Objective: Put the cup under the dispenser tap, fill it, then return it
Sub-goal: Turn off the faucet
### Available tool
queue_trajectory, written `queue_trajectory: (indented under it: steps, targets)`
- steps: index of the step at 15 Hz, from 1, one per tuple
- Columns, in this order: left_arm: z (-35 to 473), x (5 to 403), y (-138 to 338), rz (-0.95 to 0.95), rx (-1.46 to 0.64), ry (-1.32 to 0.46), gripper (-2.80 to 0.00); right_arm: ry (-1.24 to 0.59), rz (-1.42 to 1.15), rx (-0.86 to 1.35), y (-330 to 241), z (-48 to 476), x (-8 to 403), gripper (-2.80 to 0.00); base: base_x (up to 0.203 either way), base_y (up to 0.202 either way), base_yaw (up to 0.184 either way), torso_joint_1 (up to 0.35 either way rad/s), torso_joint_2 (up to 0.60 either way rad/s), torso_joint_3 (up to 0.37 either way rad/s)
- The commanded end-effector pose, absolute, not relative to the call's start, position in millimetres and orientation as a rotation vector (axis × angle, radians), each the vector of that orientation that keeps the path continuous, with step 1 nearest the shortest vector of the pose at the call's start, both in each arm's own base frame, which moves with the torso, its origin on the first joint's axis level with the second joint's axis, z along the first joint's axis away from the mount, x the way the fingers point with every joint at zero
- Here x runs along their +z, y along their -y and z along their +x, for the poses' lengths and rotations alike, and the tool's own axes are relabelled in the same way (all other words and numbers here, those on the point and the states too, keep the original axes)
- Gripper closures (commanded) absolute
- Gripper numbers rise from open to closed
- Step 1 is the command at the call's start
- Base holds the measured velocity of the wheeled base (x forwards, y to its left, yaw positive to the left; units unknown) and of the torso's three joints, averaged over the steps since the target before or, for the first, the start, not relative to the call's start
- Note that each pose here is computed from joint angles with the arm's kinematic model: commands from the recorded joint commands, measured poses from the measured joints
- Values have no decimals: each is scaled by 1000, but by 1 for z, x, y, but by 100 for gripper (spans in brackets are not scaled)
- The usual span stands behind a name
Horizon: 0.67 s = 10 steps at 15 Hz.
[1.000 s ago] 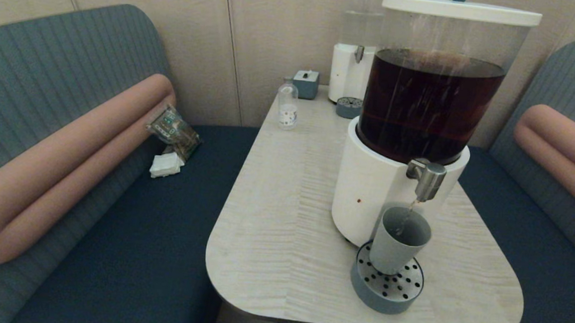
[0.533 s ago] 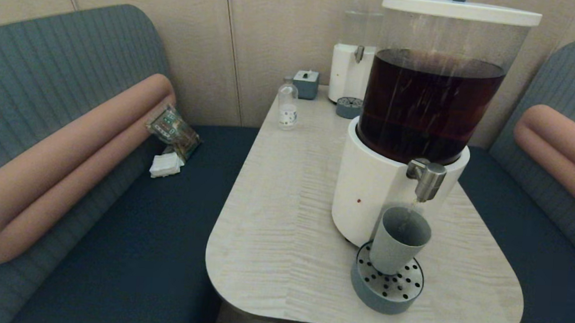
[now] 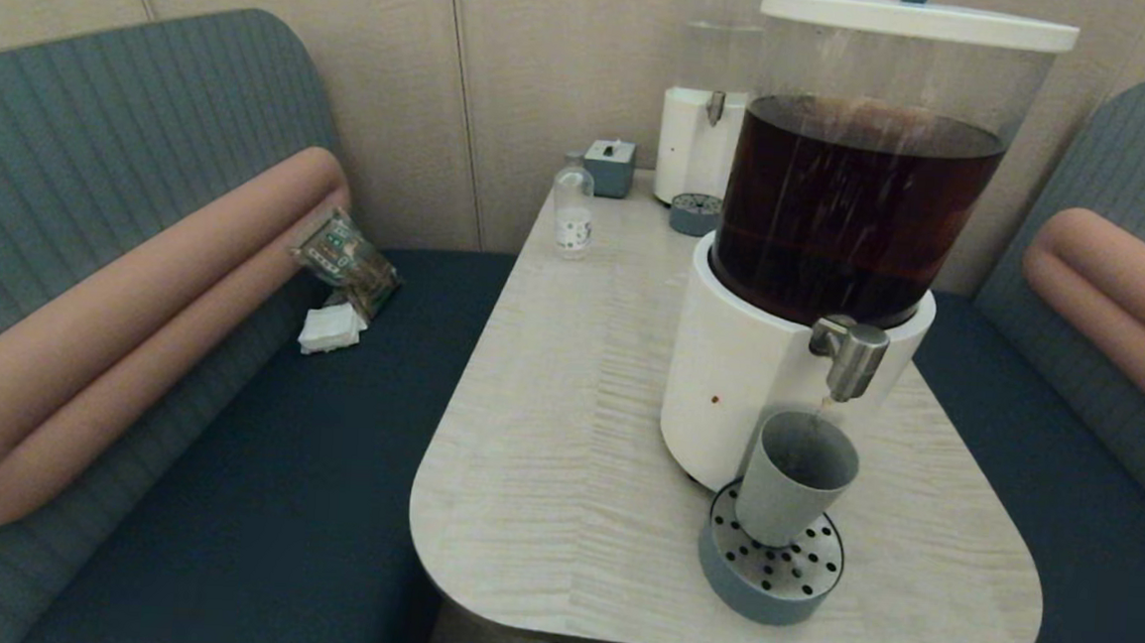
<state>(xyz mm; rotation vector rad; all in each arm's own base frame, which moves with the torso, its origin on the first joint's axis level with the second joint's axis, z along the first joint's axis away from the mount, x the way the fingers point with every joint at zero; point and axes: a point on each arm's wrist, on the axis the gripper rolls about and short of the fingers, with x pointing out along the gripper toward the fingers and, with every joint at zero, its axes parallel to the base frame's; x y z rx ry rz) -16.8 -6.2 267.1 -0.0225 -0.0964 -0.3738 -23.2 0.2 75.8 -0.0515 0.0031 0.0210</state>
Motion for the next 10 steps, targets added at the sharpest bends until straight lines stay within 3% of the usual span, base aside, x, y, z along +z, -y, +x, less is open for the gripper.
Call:
queue_trajectory:
  steps: [1,6,10]
  targets:
    - [37,281,13,-34,-544,-68,0,-1,-52,22,0,-23,76,0,0,0,0,0,0,0]
    - [122,289,24,237,-755,-158,0,-1,-52,22,0,-23,76,0,0,0,0,0,0,0]
    - [150,298,48,405,-784,-160,0,-1,-52,22,0,-23,76,0,0,0,0,0,0,0]
